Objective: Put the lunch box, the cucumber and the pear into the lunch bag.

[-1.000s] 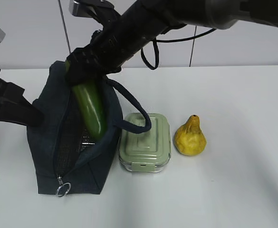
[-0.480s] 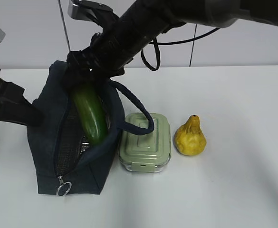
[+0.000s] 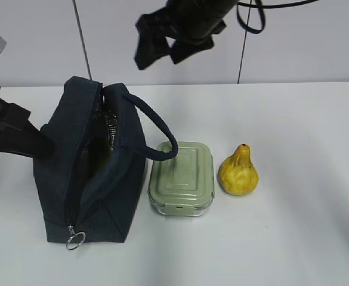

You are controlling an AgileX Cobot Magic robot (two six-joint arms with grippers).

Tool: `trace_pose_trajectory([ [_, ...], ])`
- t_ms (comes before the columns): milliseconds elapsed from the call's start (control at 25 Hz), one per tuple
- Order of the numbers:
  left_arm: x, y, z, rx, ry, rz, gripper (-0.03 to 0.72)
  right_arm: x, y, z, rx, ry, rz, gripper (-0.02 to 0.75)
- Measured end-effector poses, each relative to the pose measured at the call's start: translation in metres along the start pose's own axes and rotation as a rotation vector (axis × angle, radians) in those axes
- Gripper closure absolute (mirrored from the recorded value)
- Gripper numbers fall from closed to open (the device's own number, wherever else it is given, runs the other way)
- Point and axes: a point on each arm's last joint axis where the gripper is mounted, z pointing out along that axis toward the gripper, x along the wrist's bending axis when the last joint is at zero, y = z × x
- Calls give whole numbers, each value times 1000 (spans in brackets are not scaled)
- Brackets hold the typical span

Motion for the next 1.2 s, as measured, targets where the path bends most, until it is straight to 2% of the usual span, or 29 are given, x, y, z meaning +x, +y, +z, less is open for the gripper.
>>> trace_pose_trajectory([
  [120,0,0,0,0,0,0,685,-11,-16,2,152,-114,22,145],
  [240,0,0,0,-1,1,0,685,-19,-24,5,215,-198,26,146],
  [320,0,0,0,-2,1,0,685,-23,-31,10,251,-224,24,146],
  [480,0,0,0,-1,2,0,685,-31,-54,28,349,-210,63,146],
  [560,0,0,0,1,0,0,685,-43,-69,34,400,-196,112,147],
  [680,0,0,0,3,-1,0,685,-61,-94,41,456,-135,201,148],
  [920,0,0,0,5,-2,0,685,-71,-103,42,387,-66,239,148],
  [1200,0,-1,0,6,-3,0,685,-72,-99,45,342,-62,224,148],
])
